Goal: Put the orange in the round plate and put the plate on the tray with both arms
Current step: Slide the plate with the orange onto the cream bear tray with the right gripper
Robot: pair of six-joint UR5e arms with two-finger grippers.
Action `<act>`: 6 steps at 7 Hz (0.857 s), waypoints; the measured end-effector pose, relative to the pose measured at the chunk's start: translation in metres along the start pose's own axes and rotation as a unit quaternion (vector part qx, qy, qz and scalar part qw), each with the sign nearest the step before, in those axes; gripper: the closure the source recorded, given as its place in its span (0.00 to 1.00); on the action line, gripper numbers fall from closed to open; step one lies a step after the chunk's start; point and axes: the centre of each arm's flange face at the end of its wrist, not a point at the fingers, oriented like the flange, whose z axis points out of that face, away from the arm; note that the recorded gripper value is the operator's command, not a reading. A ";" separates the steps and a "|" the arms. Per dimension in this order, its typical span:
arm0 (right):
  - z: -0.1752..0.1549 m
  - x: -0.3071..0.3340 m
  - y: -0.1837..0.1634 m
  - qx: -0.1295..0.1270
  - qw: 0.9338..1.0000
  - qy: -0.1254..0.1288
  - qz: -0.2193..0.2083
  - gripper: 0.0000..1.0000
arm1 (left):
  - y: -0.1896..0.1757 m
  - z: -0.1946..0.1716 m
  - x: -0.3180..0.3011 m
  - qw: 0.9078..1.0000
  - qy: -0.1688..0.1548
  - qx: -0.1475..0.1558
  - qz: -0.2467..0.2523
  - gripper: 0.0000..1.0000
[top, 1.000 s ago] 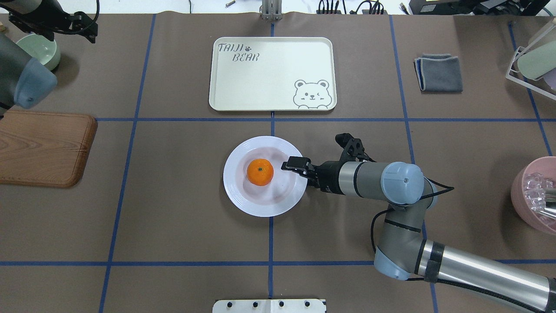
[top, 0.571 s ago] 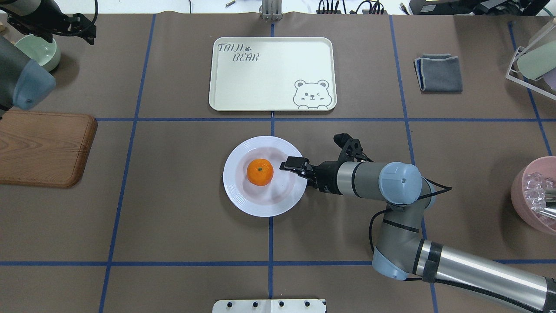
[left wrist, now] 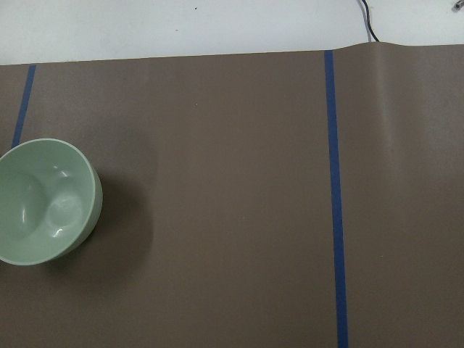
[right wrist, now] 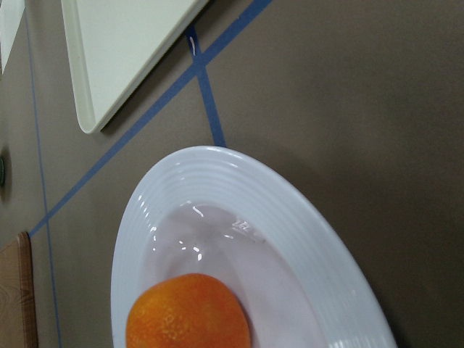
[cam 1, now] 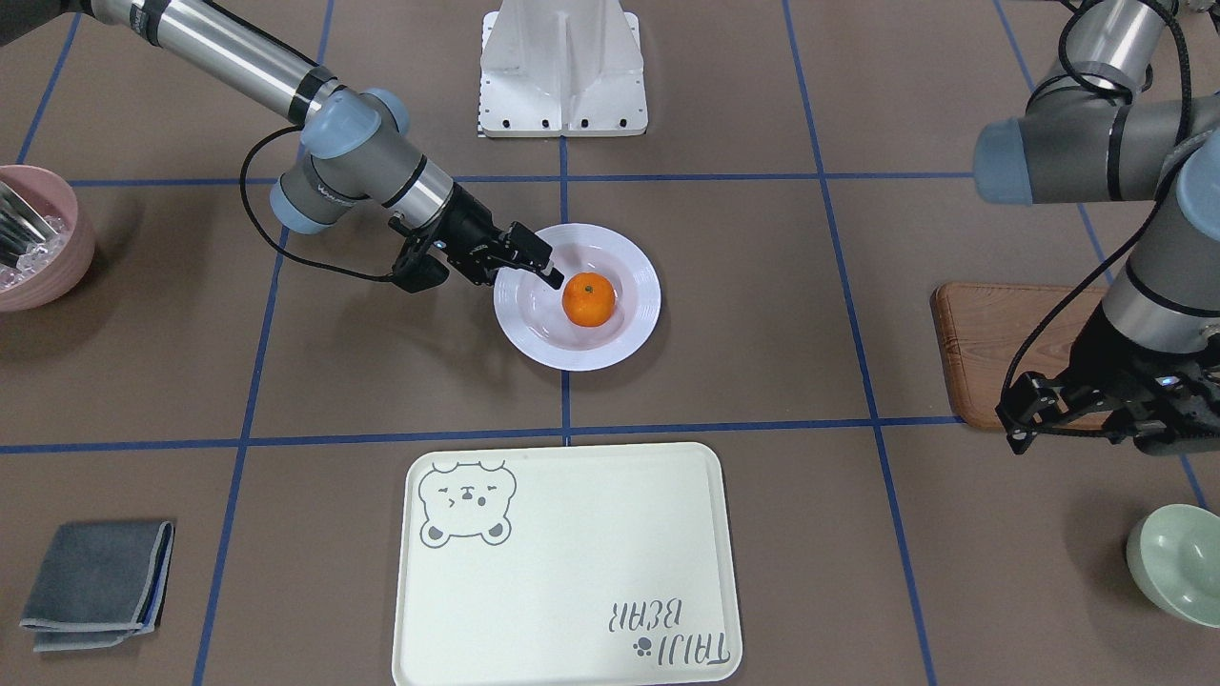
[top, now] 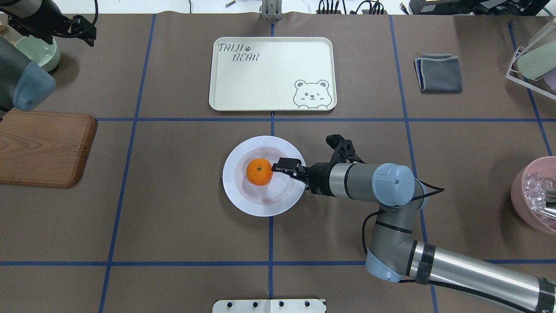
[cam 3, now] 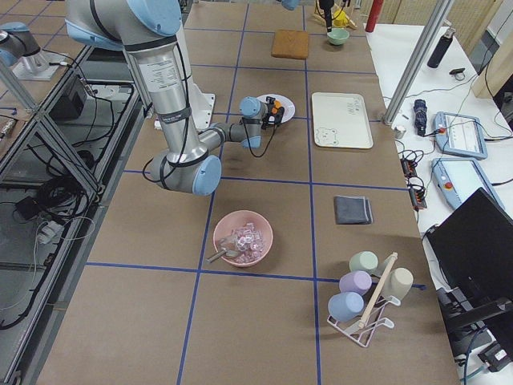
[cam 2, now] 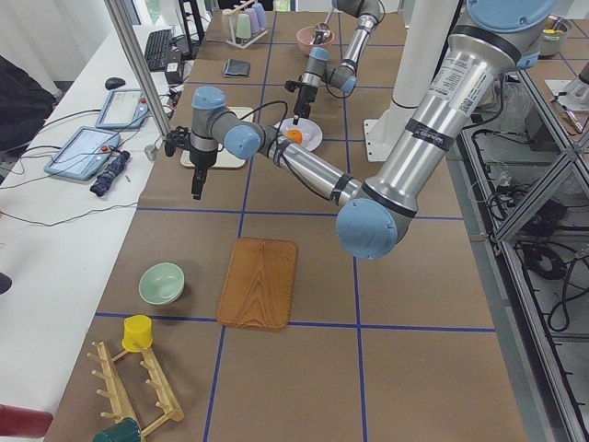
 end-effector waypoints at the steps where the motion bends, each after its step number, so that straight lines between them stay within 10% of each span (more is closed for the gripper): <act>1: 0.001 -0.001 0.000 0.004 1.000 -0.001 0.002 1.00 | 0.000 0.000 0.000 1.000 0.000 0.000 0.000 0.01; 6: 0.004 -0.035 -0.008 0.037 0.998 -0.036 0.033 1.00 | -0.003 -0.006 -0.003 1.000 0.000 0.004 -0.004 0.01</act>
